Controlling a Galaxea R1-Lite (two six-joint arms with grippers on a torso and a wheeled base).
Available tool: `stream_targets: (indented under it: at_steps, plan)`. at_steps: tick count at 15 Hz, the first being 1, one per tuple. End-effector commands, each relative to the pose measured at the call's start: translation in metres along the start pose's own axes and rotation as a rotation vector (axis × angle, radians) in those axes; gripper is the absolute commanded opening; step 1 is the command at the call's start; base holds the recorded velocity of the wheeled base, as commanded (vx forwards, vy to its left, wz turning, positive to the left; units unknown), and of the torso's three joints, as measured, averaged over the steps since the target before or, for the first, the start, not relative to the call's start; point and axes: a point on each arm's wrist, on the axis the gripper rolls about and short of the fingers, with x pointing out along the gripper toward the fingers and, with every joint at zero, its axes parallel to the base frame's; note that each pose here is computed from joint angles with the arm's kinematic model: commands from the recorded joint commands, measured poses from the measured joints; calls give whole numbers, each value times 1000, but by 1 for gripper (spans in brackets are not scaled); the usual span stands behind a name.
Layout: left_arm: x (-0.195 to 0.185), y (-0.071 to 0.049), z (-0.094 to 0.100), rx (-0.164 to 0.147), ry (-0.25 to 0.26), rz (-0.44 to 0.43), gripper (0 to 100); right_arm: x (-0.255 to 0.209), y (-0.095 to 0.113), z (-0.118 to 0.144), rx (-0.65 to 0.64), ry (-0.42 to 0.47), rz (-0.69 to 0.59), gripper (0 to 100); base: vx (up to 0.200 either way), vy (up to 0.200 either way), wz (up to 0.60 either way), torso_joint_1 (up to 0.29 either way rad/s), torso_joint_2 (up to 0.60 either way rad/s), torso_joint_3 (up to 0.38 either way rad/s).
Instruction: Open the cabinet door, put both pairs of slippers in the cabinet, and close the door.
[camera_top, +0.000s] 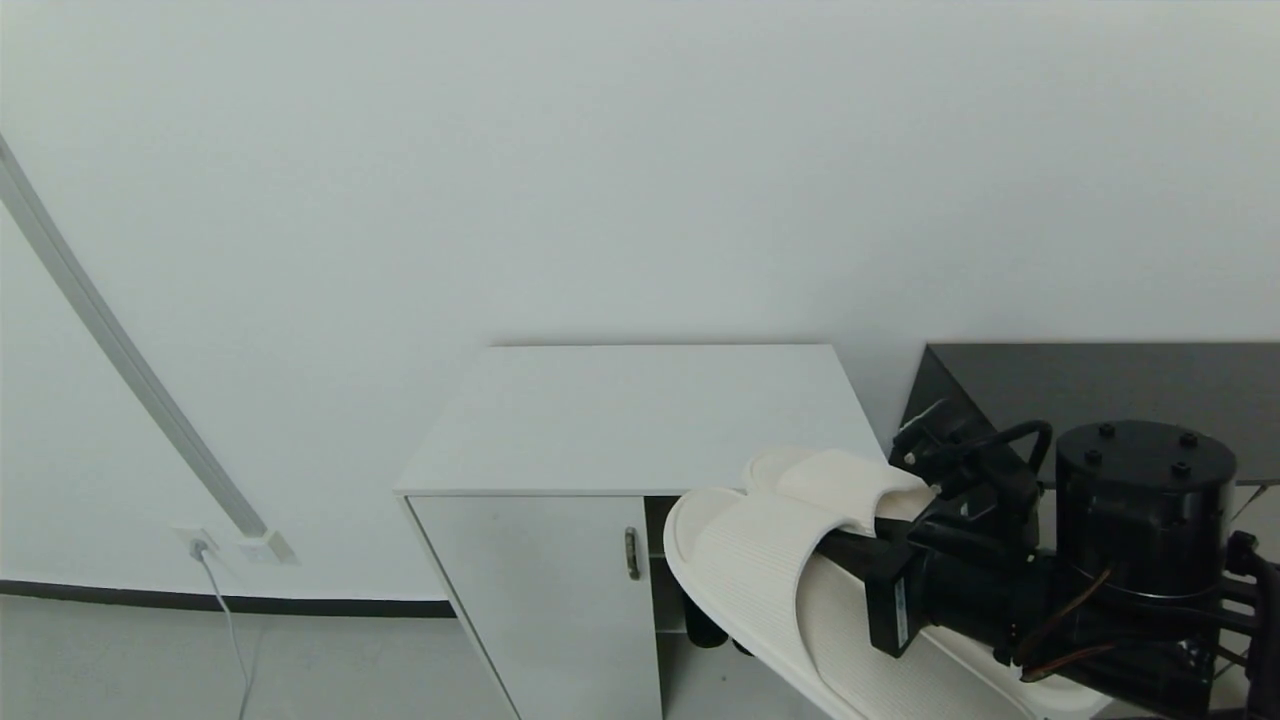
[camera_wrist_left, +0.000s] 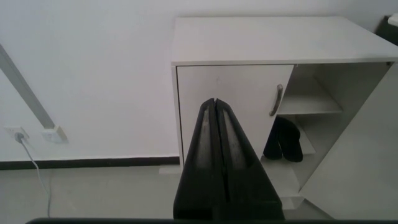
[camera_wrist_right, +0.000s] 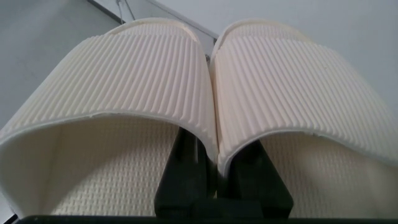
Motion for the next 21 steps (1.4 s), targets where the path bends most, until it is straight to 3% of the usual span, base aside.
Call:
stream_targets:
  at_steps: [1,14,21]
  plan:
    - [0,0,0,0,1,0,0,2,0,-3,0,0,4,0,0,0,0,-129,290,154]
    - [0,0,0,0,1,0,0,1,0,-5,-2,4,25,0,0,0,0,-156,357,198]
    - [0,0,0,0,1,0,0,1,1,-7,-2,10,26,0,0,0,0,-215,526,303]
